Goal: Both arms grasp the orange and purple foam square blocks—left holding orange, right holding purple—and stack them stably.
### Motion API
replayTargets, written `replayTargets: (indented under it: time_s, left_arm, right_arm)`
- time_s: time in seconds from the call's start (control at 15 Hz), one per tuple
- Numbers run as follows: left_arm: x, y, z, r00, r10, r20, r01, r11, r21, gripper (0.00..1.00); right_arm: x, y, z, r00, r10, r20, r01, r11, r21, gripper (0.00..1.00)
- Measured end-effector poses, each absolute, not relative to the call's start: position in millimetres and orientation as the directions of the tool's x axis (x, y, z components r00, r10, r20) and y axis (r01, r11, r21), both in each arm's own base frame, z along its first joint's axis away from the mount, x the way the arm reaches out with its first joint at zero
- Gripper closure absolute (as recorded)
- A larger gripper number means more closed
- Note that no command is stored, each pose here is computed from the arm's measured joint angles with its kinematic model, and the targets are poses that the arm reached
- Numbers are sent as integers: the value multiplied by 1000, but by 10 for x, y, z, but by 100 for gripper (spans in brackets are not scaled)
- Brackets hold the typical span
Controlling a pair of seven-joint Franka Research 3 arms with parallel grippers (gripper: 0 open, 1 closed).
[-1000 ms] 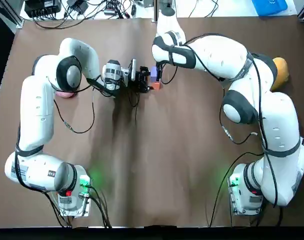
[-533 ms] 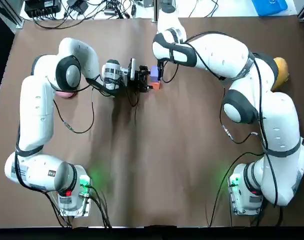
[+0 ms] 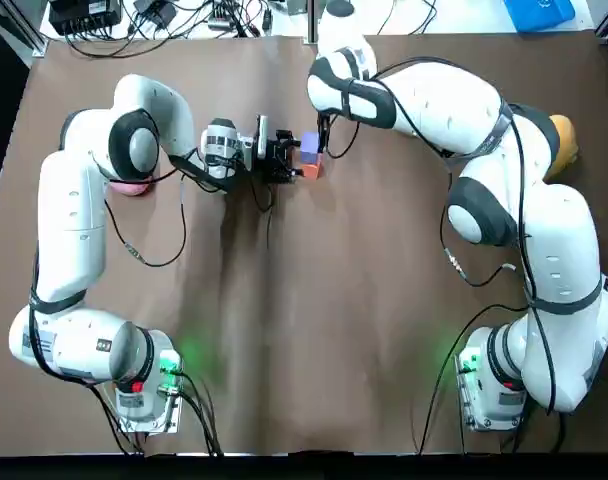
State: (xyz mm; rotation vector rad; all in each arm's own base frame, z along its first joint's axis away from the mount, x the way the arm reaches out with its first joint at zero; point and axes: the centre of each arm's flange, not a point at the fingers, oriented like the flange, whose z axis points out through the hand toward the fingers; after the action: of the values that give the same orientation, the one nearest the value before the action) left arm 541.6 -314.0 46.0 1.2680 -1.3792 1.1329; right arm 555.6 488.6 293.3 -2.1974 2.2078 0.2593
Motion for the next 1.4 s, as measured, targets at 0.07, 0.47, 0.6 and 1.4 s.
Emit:
replayTargets:
  time_s: [0.07,0.47,0.6,1.4]
  left_arm:
    - [5412,-3140,463,-49,-151,987,-998,48,-42,7]
    - [5411,-3076,521,-51,-124,991,-997,62,-44,7]
    - [5399,-3066,529,-56,-125,991,-996,75,-47,7]
    - [5589,-2604,715,-102,-131,986,-992,87,-91,1]
  right_arm:
    - [5590,4857,3013,-16,-991,-133,-995,3,95,0]
    - [5842,4393,3545,7,-989,-146,-995,-22,102,0]
    - [5931,4209,3769,43,-986,-162,-994,-58,91,0]
    - [6026,2630,5109,522,-810,-267,-820,-563,105,0]
